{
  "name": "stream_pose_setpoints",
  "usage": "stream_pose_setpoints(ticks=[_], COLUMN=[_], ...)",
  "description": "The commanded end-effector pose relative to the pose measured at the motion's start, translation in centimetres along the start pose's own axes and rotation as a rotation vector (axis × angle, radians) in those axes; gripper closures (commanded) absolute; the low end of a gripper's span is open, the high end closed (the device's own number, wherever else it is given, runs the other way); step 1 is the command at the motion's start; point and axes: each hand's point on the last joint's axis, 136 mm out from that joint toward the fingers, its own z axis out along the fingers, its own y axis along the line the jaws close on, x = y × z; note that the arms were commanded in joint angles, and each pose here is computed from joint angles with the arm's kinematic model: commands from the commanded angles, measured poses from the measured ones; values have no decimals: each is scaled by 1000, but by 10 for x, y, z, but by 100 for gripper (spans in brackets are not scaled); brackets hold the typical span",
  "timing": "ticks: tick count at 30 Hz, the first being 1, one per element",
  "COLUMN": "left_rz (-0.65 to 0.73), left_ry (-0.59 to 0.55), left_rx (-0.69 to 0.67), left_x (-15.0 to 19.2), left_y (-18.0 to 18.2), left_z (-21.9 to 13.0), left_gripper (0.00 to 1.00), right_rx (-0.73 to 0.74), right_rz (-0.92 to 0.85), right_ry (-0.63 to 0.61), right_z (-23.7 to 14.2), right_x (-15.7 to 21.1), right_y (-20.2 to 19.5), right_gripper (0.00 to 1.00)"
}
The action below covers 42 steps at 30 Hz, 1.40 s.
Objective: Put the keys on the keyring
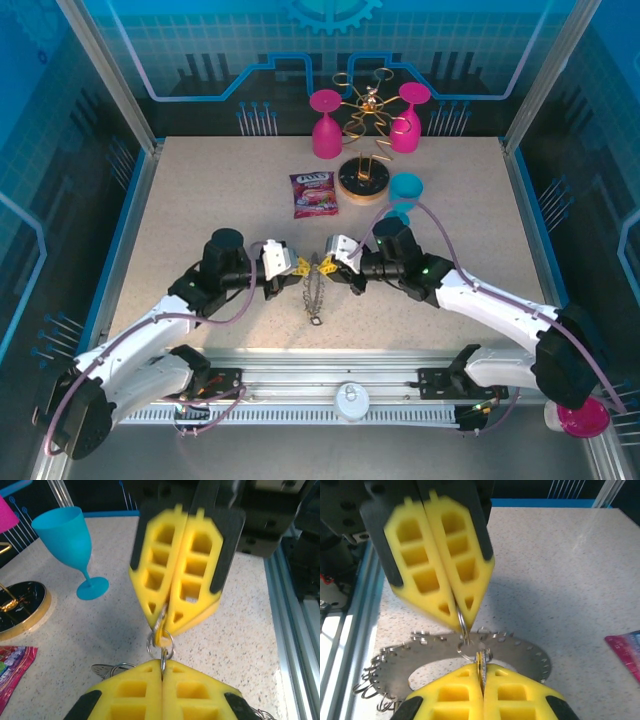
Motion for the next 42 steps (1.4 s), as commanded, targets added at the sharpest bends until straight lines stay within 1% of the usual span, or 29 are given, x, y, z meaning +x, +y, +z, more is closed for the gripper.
stream_pose_setpoints(ticks=[1, 2, 3, 4, 5, 8, 10, 12, 13, 14, 16, 19, 22, 24, 26, 28, 30, 33, 36, 39, 42], left_rz=[28, 17, 10, 6, 4, 6, 5, -3, -13, -38, -101, -217, -309, -353, -409, -472, -516, -547, -583, -600, -607], left_ry=[40, 44, 44, 40, 38, 29, 17, -2, -18, -40, -94, -140, -170, -196, -246, -333, -395, -414, -419, -434, -414], left_rx=[13, 16, 19, 12, 2, -51, -104, -172, -227, -299, -466, -751, -955, -1059, -1145, -1201, -1228, -1244, -1257, -1251, -1251], left_x=[-3, -3, -3, -4, -5, -7, -10, -14, -18, -22, -31, -33, -30, -28, -28, -31, -34, -31, -21, -15, -7], left_y=[1, 1, 1, 2, 4, 9, 13, 19, 24, 32, 53, 85, 101, 108, 113, 116, 119, 121, 122, 123, 125], left_z=[1, 2, 2, 2, 2, -4, -11, -20, -27, -36, -58, -102, -140, -160, -178, -193, -202, -203, -201, -197, -191], left_gripper=[100, 100, 96, 89, 81, 49, 36, 25, 21, 19, 11, 6, 5, 1, 1, 1, 1, 1, 1, 1, 1], right_rx=[41, 44, 50, 58, 65, 95, 114, 140, 148, 159, 162, 135, 101, 83, 64, 26, 24, 57, 40, 36, 92], right_rz=[-96, -121, -140, -159, -171, -197, -211, -222, -227, -230, -232, -249, -269, -265, -210, -138, -92, -61, -2, 52, 4], right_ry=[45, 51, 53, 56, 59, 81, 101, 123, 133, 139, 142, 115, 59, 15, -40, -74, -72, -6, 97, 197, 348], right_z=[-6, -6, -6, -6, -6, -8, -8, -6, -4, -3, 3, 19, 38, 51, 65, 82, 95, 112, 122, 119, 106], right_x=[-19, -23, -26, -30, -32, -36, -35, -32, -32, -32, -36, -51, -74, -92, -105, -111, -107, -77, -29, 16, 63], right_y=[-3, -2, -2, -3, -3, -8, -12, -18, -20, -24, -28, -27, -23, -23, -26, -25, -29, -38, -40, -39, -39], right_gripper=[100, 100, 100, 100, 100, 100, 100, 100, 100, 100, 100, 100, 100, 100, 100, 100, 100, 100, 100, 100, 100])
